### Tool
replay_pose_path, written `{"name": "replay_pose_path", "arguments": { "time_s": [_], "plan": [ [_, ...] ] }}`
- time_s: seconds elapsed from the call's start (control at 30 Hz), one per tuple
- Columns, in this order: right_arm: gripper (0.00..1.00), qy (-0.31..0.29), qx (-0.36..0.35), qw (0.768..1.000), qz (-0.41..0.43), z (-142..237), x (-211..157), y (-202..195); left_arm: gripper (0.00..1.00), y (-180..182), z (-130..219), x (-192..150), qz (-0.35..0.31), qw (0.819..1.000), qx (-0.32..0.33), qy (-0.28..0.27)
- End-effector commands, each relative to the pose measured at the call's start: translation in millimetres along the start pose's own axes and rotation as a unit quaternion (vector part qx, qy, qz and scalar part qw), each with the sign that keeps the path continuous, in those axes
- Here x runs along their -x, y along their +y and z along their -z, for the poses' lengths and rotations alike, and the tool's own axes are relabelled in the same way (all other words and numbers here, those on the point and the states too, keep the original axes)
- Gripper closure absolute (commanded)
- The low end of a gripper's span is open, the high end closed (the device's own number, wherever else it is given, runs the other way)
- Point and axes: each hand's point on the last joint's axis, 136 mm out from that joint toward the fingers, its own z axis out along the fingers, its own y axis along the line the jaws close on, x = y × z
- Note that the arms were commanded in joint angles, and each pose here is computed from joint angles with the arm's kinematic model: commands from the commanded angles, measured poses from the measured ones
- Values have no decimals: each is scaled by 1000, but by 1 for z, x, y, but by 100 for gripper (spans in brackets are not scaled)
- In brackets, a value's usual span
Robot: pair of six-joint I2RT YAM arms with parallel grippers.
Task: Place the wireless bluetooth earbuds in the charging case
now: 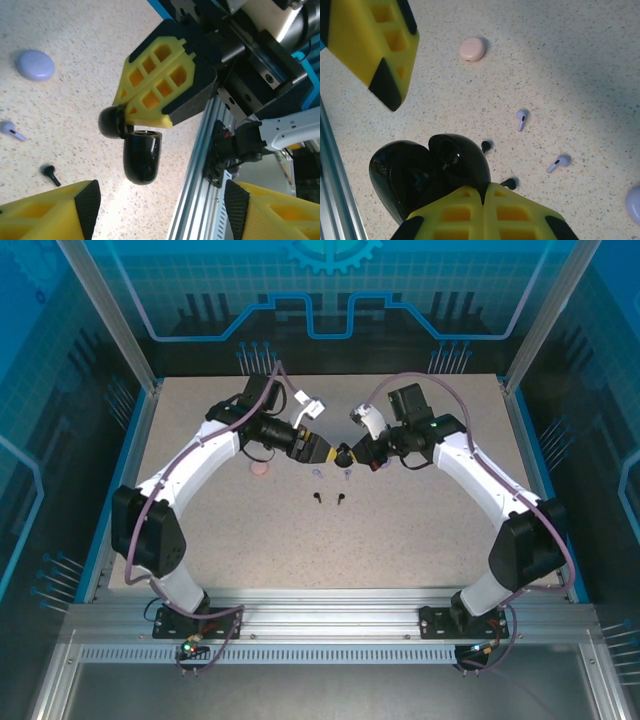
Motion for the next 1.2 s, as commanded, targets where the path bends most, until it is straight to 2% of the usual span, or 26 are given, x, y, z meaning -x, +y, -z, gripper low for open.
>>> {"name": "replay_pose_path", "arguments": {
  "time_s": [0.0,0.23,0.7,0.83,1.03,1.17],
  "plan": [
    [100,3,30,1000,3,-1,0,8,34,-17,2,-6,3,999,-48,22],
    [100,-11,42,999,5,2,8,16,38,-10,-15,-12,12,998,-55,41],
    [100,-10,51,999,12,-3,12,26,52,-7,-33,-9,13,996,-66,56],
    [100,-9,51,999,13,-4,11,26,58,-5,-36,-11,15,996,-68,59],
    [100,-7,44,999,15,-5,11,24,60,-6,-36,-12,13,996,-70,60],
    [100,-4,41,999,14,-6,11,22,66,-7,-35,-14,11,995,-73,63]
  ]
}}
